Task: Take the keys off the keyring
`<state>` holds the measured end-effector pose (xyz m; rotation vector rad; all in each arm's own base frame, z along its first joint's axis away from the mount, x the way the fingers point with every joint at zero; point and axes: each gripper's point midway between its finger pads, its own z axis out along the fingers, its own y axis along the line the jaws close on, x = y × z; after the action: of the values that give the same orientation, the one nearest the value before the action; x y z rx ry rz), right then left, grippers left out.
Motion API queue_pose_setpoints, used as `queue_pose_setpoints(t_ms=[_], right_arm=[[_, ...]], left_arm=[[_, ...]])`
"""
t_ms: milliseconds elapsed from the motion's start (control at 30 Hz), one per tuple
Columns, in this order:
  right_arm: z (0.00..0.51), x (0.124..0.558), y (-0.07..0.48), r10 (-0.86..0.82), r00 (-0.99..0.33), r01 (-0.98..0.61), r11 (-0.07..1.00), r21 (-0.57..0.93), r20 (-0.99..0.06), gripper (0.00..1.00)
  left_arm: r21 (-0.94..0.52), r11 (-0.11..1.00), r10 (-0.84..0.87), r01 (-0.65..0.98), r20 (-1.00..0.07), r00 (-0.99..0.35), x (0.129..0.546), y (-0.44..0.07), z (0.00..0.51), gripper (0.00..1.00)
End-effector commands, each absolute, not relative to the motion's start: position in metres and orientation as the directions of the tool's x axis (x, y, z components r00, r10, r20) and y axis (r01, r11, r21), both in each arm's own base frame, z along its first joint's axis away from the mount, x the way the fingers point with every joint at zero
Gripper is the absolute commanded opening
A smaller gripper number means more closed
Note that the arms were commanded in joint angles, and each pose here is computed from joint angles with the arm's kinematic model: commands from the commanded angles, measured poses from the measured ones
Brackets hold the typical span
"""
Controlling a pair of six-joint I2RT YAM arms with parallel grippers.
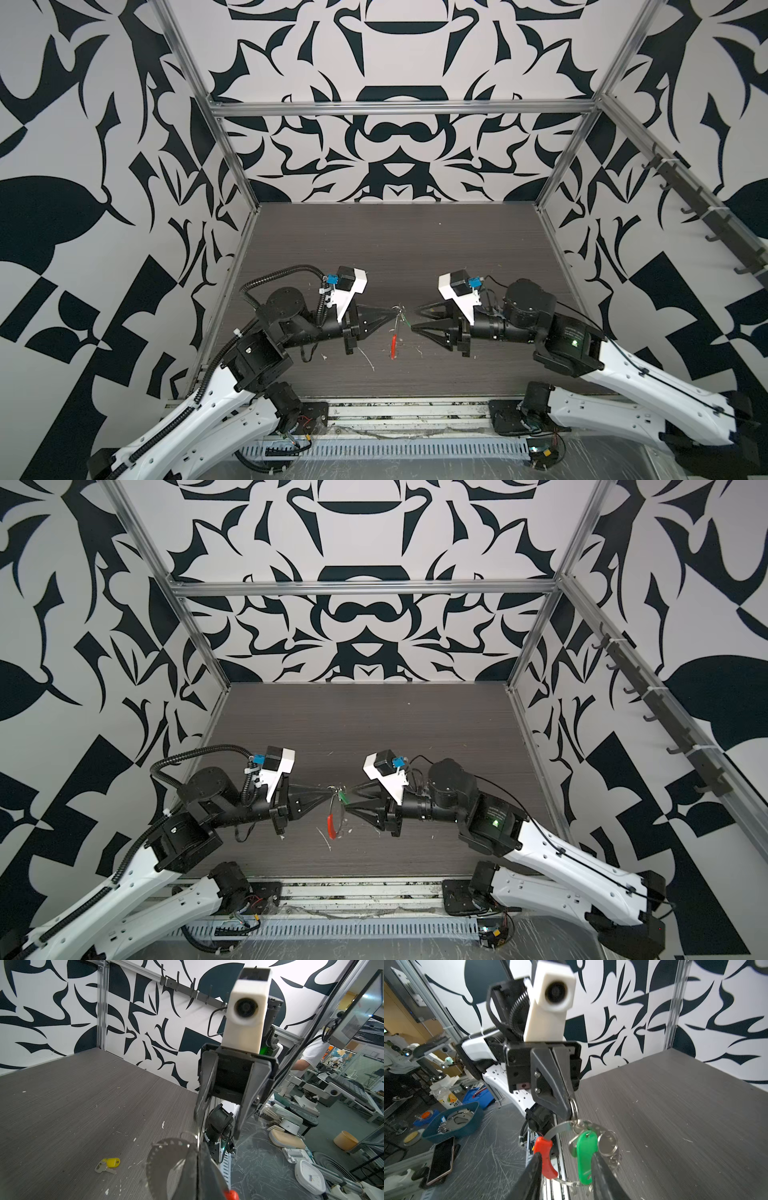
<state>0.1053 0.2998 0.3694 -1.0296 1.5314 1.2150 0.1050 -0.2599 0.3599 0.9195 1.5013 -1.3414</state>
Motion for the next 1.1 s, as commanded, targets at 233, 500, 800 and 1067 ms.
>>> queue_pose_setpoints(t_ms=[233, 500, 800, 1067], right_arm=[[0.398, 0.115, 0.32, 0.048, -0.23, -0.963, 0.135, 0.235, -0.972, 0.42], [0.39, 0.115, 0.323, 0.035, -0.252, -0.959, 0.127, 0.254, -0.967, 0.3], [0.384, 0.109, 0.327, 0.012, -0.276, -0.957, 0.085, 0.276, -0.961, 0.15], [0.381, 0.109, 0.328, 0.0, -0.281, -0.956, 0.085, 0.28, -0.96, 0.0]], left_arm=[[-0.289, 0.09, -0.077, 0.953, -0.956, -0.283, 0.098, -0.258, 0.38, 0.0], [-0.286, 0.093, -0.085, 0.954, -0.957, -0.279, 0.097, -0.257, 0.382, 0.0], [-0.283, 0.103, -0.1, 0.953, -0.957, -0.274, 0.099, -0.256, 0.386, 0.0], [-0.285, 0.109, -0.106, 0.952, -0.956, -0.274, 0.1, -0.256, 0.388, 0.0]])
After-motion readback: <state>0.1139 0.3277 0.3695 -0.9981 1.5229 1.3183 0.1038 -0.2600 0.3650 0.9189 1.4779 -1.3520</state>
